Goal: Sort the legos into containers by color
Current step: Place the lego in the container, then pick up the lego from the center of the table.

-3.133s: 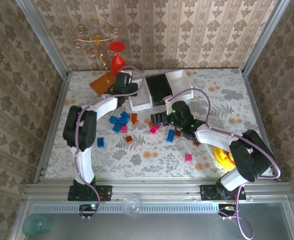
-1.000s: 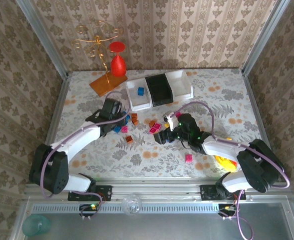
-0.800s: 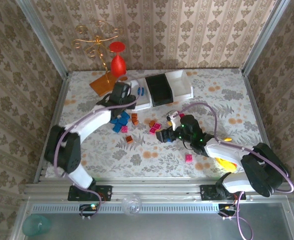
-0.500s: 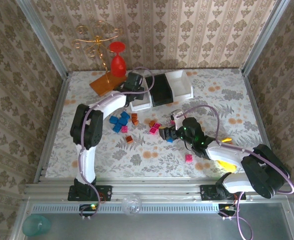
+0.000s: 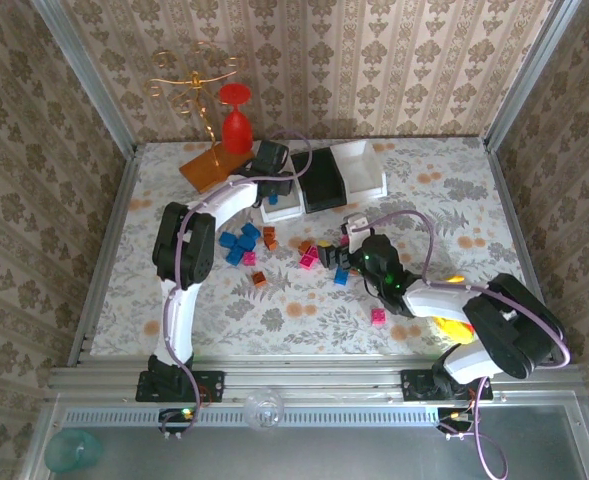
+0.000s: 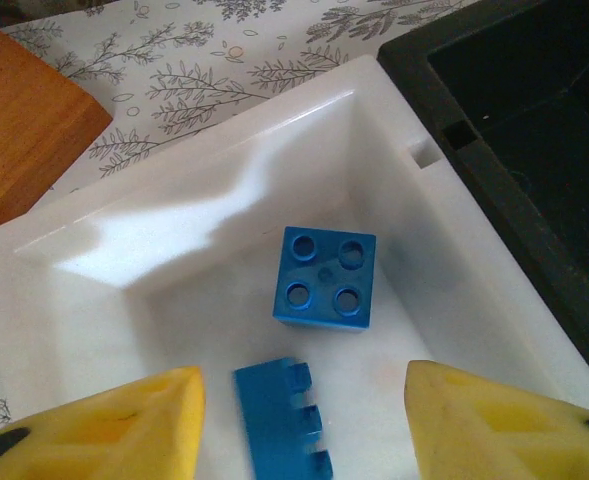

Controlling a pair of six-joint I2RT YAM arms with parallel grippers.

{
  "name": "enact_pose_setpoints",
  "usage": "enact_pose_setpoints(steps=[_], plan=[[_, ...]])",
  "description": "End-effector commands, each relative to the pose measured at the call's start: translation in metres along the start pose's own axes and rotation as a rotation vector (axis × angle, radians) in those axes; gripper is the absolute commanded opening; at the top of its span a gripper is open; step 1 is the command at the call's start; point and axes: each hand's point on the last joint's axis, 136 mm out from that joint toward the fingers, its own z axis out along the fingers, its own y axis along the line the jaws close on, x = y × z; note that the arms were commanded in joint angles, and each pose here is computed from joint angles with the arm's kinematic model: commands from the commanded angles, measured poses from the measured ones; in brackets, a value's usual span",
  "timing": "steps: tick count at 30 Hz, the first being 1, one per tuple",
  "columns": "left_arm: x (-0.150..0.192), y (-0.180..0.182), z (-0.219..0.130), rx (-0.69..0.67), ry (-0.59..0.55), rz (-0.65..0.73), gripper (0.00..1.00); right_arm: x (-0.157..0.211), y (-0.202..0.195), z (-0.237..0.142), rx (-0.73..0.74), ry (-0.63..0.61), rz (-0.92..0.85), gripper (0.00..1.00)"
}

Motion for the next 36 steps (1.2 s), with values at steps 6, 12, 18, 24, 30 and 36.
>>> enact_pose_setpoints(steps=[6,12,18,24,30,36], plan=[[-0.020,-0.015,-0.086,0.167,-0.128,-0.070,0.68,-0.001,-0.030,0.000,0.226,0.192,0.011,0.92],[0.030,-0.037,-0.139,0.425,-0.155,-0.148,0.71,0.048,-0.033,-0.050,0.350,0.472,0.116,0.88],[0.070,-0.053,-0.164,0.599,-0.159,-0.143,0.72,0.078,-0.005,-0.078,0.350,0.518,0.181,0.86],[0.079,-0.052,-0.160,0.604,-0.162,-0.158,0.71,0.103,0.009,-0.061,0.372,0.561,0.217,0.82],[0.084,-0.049,-0.158,0.592,-0.166,-0.169,0.71,0.109,0.008,-0.044,0.402,0.530,0.222,0.76],[0.086,-0.038,-0.160,0.564,-0.183,-0.187,0.72,0.117,0.008,-0.026,0.414,0.519,0.234,0.69]])
